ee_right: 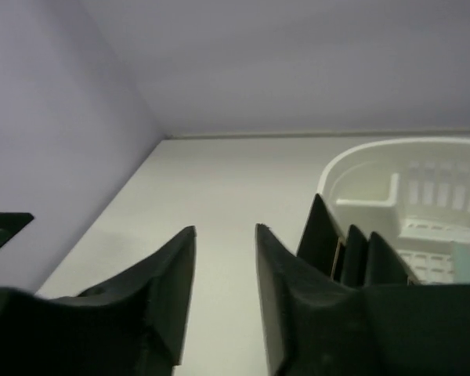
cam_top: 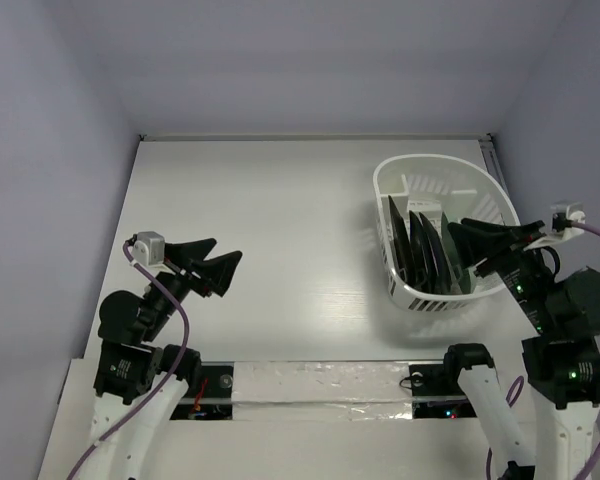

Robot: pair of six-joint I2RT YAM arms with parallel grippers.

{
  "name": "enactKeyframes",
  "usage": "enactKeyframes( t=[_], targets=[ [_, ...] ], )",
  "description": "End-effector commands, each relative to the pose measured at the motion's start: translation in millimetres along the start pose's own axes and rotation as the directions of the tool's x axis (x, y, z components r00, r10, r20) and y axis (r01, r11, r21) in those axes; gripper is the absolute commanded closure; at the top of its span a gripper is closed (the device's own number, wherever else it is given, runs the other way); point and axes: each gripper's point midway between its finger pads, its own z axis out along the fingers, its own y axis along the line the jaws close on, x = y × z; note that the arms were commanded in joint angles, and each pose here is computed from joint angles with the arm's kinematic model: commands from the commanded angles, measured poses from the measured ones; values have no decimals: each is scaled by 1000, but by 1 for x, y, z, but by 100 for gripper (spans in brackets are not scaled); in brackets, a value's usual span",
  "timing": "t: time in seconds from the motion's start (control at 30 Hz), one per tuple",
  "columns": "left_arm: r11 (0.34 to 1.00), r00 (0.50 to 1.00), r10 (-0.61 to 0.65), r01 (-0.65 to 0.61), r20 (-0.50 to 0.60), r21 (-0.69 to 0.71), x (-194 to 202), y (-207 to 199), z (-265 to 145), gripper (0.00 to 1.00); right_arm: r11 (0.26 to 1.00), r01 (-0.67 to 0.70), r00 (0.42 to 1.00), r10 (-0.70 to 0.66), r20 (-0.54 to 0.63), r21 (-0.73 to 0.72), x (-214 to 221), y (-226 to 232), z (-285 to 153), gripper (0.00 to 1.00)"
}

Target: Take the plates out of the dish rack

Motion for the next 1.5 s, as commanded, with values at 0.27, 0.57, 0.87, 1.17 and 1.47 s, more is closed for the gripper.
enactKeyframes(
  t=[0.27, 0.57, 0.87, 1.17, 1.47],
  targets=[
    [999, 1000, 3, -3, 17, 38, -4, -5, 6, 43, 990, -72, 991, 58, -121, -119, 32, 6, 27, 100],
    [997, 999, -35, 32, -32, -72, 7, 18, 15, 100, 998, -54, 943, 61, -329, 30, 93, 11, 65, 100],
    [991, 997, -57, 50, -58, -120, 15, 28, 19, 78, 872, 328, 833, -85, -547, 364, 147, -44, 85, 61],
    [995, 997, -51, 46, -52, -87, 14, 22, 17, 48, 755, 489, 785, -163, -597, 437, 140, -66, 88, 33],
    [996, 998, -48, 45, -42, -81, 12, 20, 15, 47, 713, 588, 692, -200, -694, 381, 175, -73, 100, 49]
  ],
)
